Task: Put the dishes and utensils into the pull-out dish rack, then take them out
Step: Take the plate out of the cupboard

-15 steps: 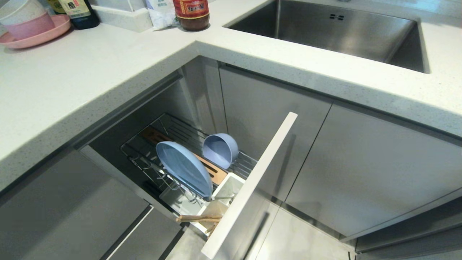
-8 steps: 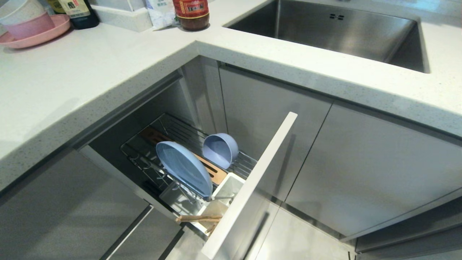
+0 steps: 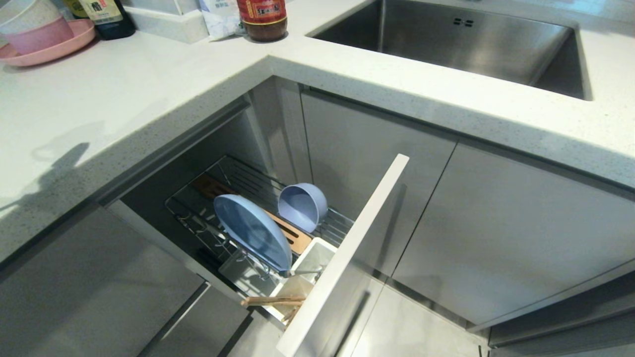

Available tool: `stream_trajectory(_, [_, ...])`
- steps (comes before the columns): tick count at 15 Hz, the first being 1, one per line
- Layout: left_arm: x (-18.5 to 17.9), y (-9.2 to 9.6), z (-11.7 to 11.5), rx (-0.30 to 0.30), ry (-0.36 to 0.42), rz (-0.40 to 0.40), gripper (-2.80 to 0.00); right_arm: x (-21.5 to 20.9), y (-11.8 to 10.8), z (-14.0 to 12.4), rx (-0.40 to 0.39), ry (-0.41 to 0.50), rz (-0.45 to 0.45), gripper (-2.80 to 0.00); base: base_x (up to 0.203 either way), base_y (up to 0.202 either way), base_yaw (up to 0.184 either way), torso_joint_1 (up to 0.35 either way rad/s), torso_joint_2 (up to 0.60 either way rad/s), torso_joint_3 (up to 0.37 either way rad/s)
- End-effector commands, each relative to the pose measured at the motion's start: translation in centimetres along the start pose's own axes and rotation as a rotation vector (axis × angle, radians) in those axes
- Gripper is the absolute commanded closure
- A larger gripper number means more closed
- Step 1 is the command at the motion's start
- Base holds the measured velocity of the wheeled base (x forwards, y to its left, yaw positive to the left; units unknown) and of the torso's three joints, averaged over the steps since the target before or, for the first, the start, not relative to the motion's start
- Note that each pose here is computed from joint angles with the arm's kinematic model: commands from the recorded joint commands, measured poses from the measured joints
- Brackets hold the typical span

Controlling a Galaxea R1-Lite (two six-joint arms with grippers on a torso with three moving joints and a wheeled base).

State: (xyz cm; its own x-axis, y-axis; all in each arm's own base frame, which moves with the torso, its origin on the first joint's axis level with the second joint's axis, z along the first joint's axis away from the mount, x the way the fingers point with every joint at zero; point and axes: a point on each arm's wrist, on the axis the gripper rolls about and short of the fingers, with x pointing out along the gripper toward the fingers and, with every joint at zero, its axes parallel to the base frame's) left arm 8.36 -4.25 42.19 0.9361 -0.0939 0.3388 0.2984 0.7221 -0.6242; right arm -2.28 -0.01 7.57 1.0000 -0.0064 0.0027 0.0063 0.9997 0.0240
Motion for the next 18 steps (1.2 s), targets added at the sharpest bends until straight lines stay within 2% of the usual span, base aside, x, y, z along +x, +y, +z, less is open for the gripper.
stream_trajectory(1, [1.7,-0.2,-2.6,0.017,0.074,0.056,0.0,0.0,0.0,0.0,0.001,-0.002,0.0,0.0,0.0,0.0,0.0,0.0,0.0,0.0])
stream_trajectory(3, [1.9,-0.2,-4.4,0.027,0.14,0.079,0.0,0.0,0.0,0.0,0.0,-0.002,0.0,0.0,0.0,0.0,0.0,0.0,0.0,0.0])
stream_trajectory(7, [2.6,-0.1,-9.9,0.071,0.284,0.162,0.0,0.0,0.0,0.0,0.001,-0.002,0.0,0.0,0.0,0.0,0.0,0.0,0.0,0.0])
stream_trajectory(10, [3.5,-0.1,-13.1,0.092,0.325,0.239,0.0,0.0,0.0,0.0,0.001,-0.002,0.0,0.0,0.0,0.0,0.0,0.0,0.0,0.0])
stream_trajectory(12, [4.2,0.3,-15.5,0.081,0.363,0.312,0.0,0.0,0.0,0.0,0.001,-0.003,0.0,0.0,0.0,0.0,0.0,0.0,0.0,0.0])
stream_trajectory(15, [4.4,0.8,-17.3,0.036,0.408,0.384,0.0,0.0,0.0,-0.1,0.0,-0.002,0.0,0.0,0.0,0.0,0.0,0.0,0.0,0.0])
stream_trajectory(18, [4.7,0.8,-17.9,0.043,0.416,0.393,0.0,0.0,0.0,0.0,0.001,-0.002,0.0,0.0,0.0,0.0,0.0,0.0,0.0,0.0])
